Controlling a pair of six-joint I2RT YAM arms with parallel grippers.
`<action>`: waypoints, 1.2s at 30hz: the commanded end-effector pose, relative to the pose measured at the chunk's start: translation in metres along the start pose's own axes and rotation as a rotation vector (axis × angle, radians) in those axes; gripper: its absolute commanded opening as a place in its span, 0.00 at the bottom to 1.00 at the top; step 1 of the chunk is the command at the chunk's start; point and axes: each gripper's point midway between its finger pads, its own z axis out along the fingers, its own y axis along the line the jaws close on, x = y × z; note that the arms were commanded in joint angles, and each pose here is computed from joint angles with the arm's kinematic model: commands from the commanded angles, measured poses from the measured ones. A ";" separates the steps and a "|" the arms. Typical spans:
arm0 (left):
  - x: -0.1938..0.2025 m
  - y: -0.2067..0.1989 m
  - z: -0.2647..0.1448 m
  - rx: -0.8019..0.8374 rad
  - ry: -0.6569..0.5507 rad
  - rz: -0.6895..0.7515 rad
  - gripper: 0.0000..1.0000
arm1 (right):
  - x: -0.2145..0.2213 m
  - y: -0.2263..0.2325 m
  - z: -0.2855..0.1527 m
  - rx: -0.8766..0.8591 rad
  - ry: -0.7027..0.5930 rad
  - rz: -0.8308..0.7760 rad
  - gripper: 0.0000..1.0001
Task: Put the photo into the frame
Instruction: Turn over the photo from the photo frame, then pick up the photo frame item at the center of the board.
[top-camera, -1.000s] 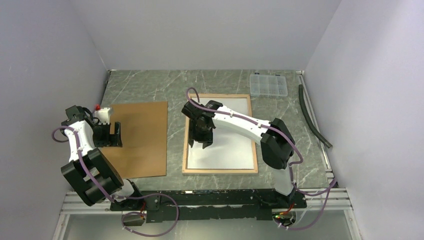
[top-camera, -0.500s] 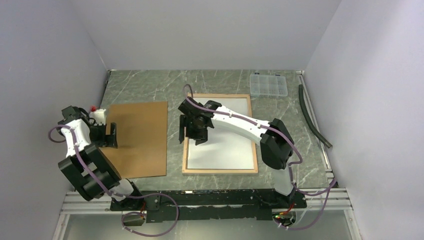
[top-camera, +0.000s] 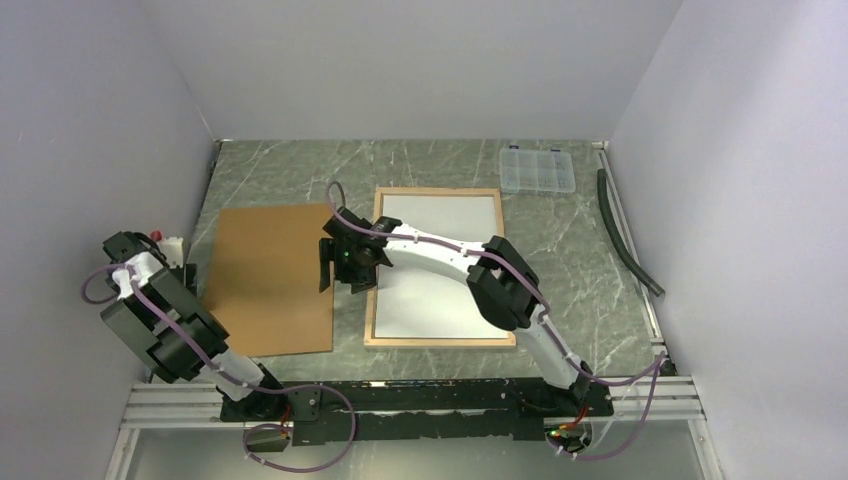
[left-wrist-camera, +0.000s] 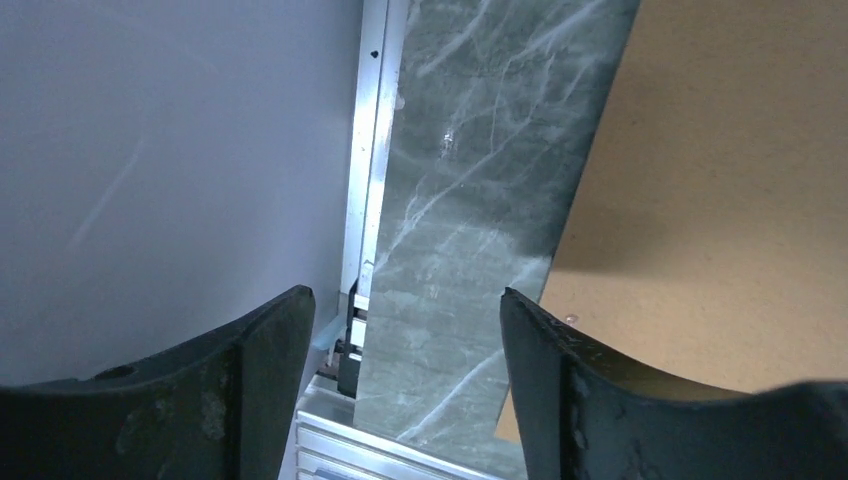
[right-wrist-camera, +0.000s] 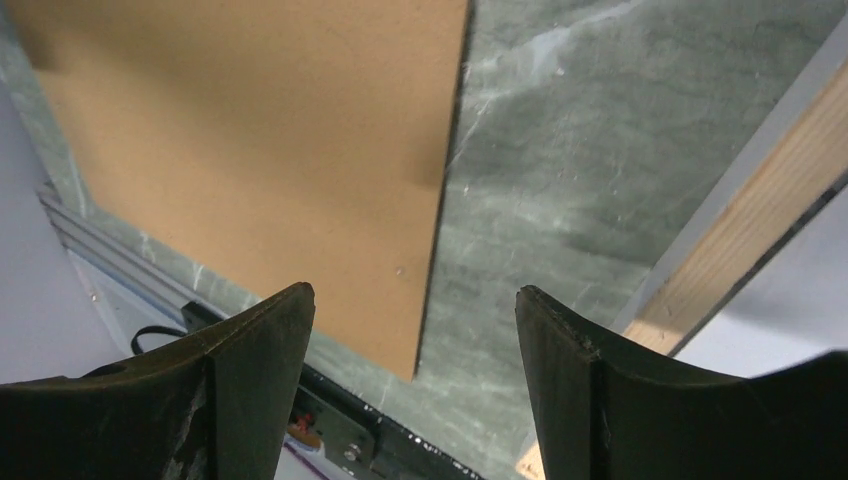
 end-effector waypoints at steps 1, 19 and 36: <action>-0.002 0.017 0.016 -0.099 -0.016 0.007 0.70 | -0.015 0.020 0.005 -0.082 -0.042 -0.009 0.78; 0.031 -0.079 0.035 0.238 0.087 0.098 0.29 | -0.004 -0.003 0.038 -0.037 -0.026 0.093 0.79; 0.034 -0.128 0.029 0.411 0.125 0.175 0.24 | -0.007 -0.009 0.049 -0.037 -0.023 0.154 0.80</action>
